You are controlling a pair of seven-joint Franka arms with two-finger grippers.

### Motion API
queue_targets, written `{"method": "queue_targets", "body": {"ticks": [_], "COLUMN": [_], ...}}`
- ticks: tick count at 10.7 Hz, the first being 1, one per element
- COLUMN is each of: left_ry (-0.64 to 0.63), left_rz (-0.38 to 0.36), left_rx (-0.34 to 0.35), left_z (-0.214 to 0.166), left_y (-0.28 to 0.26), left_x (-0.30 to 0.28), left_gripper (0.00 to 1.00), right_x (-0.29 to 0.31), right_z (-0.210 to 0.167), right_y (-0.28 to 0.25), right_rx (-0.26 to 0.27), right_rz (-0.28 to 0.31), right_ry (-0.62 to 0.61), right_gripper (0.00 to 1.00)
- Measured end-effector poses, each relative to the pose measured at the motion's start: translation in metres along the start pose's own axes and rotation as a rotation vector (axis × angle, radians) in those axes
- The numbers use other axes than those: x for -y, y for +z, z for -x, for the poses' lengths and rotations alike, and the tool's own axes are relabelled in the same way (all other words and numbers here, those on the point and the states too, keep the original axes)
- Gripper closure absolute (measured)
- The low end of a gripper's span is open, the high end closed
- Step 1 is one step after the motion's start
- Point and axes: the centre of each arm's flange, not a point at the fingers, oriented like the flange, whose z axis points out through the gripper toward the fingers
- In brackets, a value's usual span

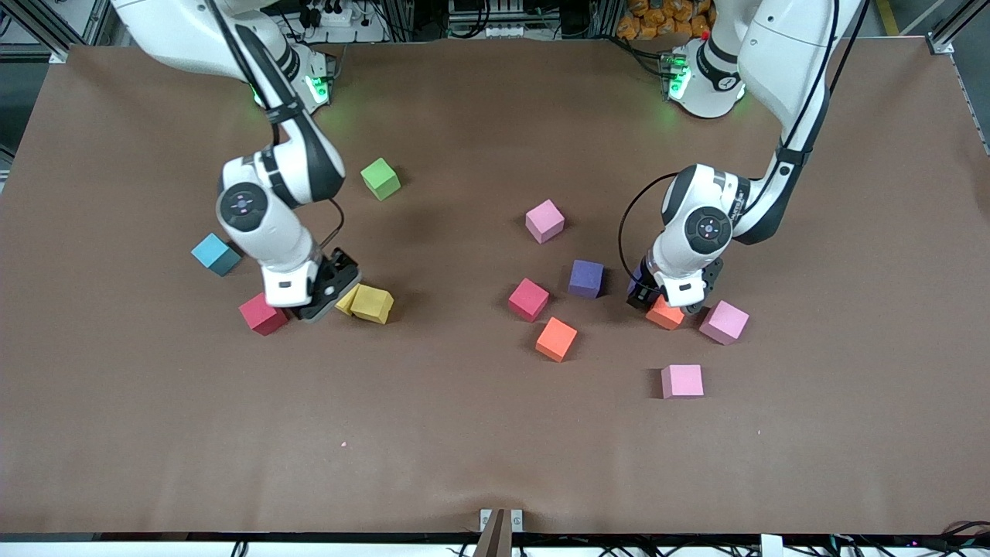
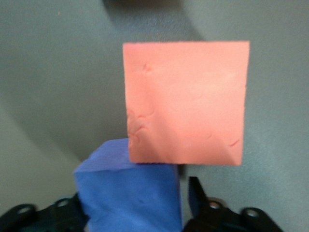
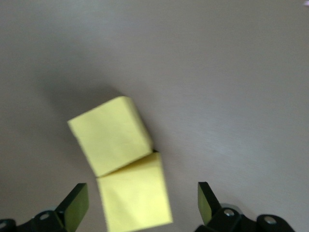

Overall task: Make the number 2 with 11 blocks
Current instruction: 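Grasp the blue cube with the left gripper while the right gripper grasps yellow, then carry the blue cube beside the green cube and release with the left gripper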

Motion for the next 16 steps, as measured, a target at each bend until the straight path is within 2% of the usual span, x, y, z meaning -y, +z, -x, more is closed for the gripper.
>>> {"method": "queue_targets", "body": {"ticks": [1,4,6,8,10,12,16], "left_ry": [0.0,0.046,0.147,0.262,0.4,0.612,0.839], "left_rz": [0.013,0.021,0.019,0.053,0.059,0.029,0.004], "left_rx": [-0.005,-0.005,0.012,0.031,0.027,-0.01,0.0], "left_z": [-0.002,0.019,0.08,0.151,0.209,0.268,0.375], "left_y": [-0.007,-0.061,-0.11,-0.135,-0.134,-0.108,-0.051], "left_x": [-0.003,-0.011,-0.018,-0.028,-0.032,-0.03,-0.042], "left_gripper": [0.4,0.41,0.41,0.43,0.45,0.45,0.45], "right_x": [0.018,0.031,0.021,0.001,-0.021,-0.019,-0.016], "right_z": [0.0,0.008,0.013,0.015,0.021,0.024,0.023], "right_y": [0.009,0.022,0.023,0.016,0.015,0.025,0.027], "right_rx": [-0.014,-0.011,-0.01,-0.028,-0.029,-0.006,0.033], "right_rz": [0.005,0.003,0.007,0.024,0.031,0.013,-0.017], "right_ry": [-0.027,-0.058,-0.065,-0.103,-0.126,-0.133,-0.141], "right_gripper": [0.0,0.0,0.0,0.0,0.0,0.0,0.0]}}
